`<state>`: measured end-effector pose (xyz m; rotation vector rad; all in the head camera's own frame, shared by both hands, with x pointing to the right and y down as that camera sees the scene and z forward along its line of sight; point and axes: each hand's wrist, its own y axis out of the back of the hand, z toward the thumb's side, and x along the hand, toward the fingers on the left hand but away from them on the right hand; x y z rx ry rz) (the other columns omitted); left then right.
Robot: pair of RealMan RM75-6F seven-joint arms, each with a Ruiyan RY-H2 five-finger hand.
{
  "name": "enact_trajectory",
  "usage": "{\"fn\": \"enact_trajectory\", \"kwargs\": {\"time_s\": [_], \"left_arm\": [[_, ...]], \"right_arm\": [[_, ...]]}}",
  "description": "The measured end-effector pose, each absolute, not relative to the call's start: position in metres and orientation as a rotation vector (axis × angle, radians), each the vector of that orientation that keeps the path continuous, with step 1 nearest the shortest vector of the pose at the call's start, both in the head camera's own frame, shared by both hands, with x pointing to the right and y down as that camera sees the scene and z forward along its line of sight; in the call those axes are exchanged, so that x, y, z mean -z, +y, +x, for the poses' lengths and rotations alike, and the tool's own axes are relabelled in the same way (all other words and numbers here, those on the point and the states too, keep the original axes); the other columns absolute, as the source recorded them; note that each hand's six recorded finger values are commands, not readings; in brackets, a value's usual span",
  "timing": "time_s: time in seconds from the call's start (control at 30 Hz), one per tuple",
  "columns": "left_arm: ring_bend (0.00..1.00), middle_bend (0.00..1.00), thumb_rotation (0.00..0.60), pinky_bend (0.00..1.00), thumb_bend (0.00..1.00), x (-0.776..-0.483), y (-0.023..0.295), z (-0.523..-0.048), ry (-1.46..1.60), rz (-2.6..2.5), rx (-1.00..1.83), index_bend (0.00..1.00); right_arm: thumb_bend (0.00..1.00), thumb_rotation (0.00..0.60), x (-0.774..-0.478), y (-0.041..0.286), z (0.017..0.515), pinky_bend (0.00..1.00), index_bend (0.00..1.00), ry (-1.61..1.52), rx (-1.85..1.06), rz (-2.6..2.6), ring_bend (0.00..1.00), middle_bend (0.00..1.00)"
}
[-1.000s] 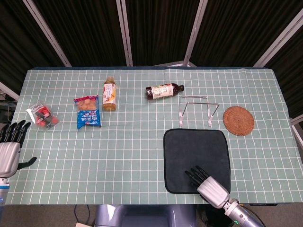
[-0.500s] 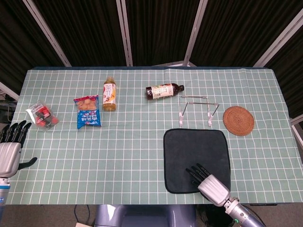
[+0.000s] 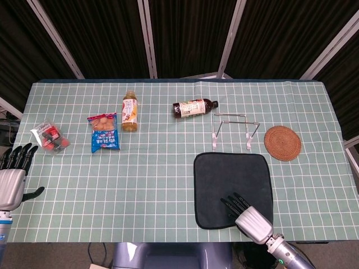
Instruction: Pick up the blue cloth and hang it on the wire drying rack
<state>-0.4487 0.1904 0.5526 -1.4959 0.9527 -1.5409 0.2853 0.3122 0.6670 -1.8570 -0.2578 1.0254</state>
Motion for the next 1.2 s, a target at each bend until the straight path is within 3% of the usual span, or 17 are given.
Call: {"fn": "enact_trajectory", "kwargs": {"time_s": [0.37, 0.83, 1.03, 1.2], "left_arm": [[0.0, 0.0, 0.6, 0.0, 0.0, -0.553, 0.191, -0.448, 0.949, -1.501, 1.538, 0.0], [0.0, 0.0, 0.6, 0.0, 0.0, -0.553, 0.191, -0.448, 0.949, -1.505, 1.537, 0.0], [0.0, 0.0, 0.6, 0.0, 0.0, -0.552, 0.191, -0.449, 0.956, -1.505, 1.537, 0.0], [0.0, 0.0, 0.6, 0.0, 0.0, -0.55, 0.189, -0.45, 0.966, -1.505, 1.534, 0.0]], "right_arm": [[0.41, 0.6, -0.666, 0.312, 0.287, 0.0, 0.44, -0.283, -1.025, -1.861, 0.0, 0.0], [0.42, 0.6, -0.668, 0.311, 0.286, 0.0, 0.6, -0.306, -1.01, -1.859, 0.0, 0.01], [0.42, 0.6, -0.667, 0.301, 0.285, 0.0, 0.62, -0.337, -1.009, -1.857, 0.0, 0.01], [0.42, 0.6, -0.666, 0.272, 0.281, 0.0, 0.62, -0.384, -1.02, -1.823, 0.0, 0.01]]}}
